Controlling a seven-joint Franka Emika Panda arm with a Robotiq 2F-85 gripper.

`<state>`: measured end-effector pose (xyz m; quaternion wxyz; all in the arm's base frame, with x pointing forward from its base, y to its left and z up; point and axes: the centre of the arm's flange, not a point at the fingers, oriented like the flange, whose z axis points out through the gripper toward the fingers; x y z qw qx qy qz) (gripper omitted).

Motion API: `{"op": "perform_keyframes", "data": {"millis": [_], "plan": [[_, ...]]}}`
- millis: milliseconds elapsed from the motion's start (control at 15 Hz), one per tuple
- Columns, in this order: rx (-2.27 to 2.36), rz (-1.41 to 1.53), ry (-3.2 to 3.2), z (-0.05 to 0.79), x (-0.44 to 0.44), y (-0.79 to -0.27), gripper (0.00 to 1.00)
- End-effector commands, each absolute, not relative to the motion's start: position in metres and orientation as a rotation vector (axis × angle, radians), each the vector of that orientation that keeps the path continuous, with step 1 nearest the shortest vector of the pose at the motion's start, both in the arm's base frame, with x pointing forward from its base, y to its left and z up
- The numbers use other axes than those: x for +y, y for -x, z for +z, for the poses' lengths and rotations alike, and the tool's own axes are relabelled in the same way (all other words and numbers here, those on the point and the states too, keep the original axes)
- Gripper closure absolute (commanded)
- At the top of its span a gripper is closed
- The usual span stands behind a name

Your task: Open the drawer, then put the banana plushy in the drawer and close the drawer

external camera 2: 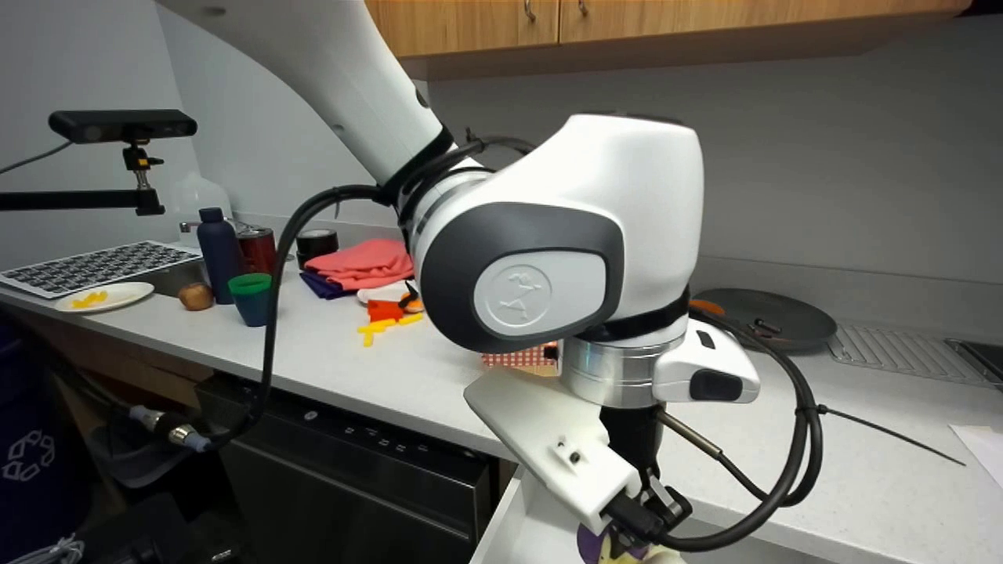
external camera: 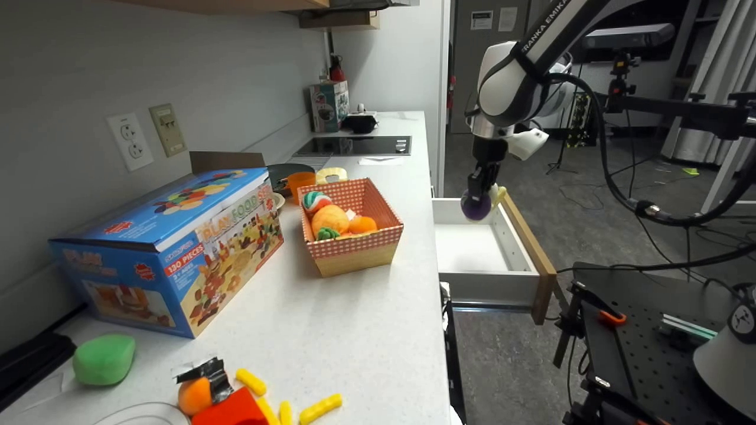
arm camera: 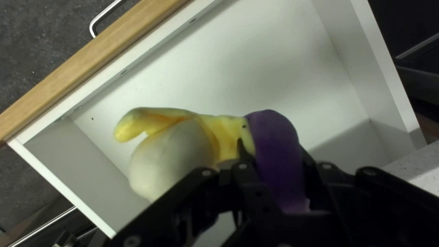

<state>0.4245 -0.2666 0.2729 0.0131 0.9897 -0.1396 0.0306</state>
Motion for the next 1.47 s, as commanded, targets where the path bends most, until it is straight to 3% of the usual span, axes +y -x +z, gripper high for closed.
{"op": "perform_keyframes", "data": {"millis": [0, 333, 1400], "plan": [[-0.411, 0.1, -3.059, 0.264, -0.278, -0.439, 0.36], [-0.341, 0.119, -3.023, 0.28, -0.276, -0.455, 0.01], [-0.226, 0.105, -2.944, 0.301, -0.271, -0.453, 0.0]]}}
